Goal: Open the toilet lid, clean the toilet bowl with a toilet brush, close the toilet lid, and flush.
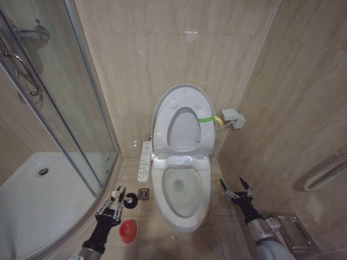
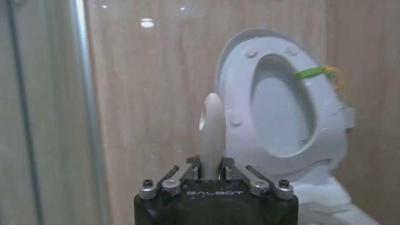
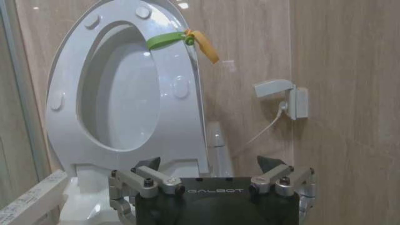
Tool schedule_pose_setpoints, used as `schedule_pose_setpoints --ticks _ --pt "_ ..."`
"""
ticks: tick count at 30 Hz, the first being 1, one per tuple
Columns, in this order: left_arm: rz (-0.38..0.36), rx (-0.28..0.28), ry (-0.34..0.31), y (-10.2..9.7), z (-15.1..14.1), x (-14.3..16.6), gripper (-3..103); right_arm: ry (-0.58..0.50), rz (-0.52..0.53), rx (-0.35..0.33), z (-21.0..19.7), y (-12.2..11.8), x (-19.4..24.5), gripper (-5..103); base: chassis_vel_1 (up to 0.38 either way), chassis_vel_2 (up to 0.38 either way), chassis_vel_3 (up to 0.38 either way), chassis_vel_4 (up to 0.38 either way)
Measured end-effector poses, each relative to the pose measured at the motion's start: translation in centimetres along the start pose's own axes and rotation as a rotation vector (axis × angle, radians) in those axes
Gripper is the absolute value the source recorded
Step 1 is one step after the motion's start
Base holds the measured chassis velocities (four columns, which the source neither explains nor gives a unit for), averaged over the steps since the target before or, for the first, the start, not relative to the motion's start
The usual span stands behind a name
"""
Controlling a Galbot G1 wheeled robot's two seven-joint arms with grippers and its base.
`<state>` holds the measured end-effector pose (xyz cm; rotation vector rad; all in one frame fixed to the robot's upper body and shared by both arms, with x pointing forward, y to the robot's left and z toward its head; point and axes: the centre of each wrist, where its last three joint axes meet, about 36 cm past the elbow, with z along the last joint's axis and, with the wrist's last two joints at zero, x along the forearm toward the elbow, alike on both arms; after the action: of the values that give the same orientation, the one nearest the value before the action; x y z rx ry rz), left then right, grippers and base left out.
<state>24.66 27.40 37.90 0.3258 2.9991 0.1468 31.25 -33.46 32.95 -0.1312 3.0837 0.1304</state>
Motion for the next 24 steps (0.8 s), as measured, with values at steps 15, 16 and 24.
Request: schedule_pose_setpoints --ticks 15,16,24 --pt "-0.113 0.027 0.040 0.1 4.4 -0.8 19 0.000 0.000 0.000 0.0 0.0 0.0 100 0.000 0.000 0.000 0.000" --pt "-0.119 0.031 0.042 -0.1 4.7 -0.9 19 0.000 0.000 0.000 0.0 0.0 0.0 100 0.000 0.000 0.000 0.000" --pt "-0.157 0.080 0.060 -0.8 6.9 -1.4 19 0.000 0.000 0.000 0.0 0.0 0.0 100 0.000 0.000 0.000 0.000"
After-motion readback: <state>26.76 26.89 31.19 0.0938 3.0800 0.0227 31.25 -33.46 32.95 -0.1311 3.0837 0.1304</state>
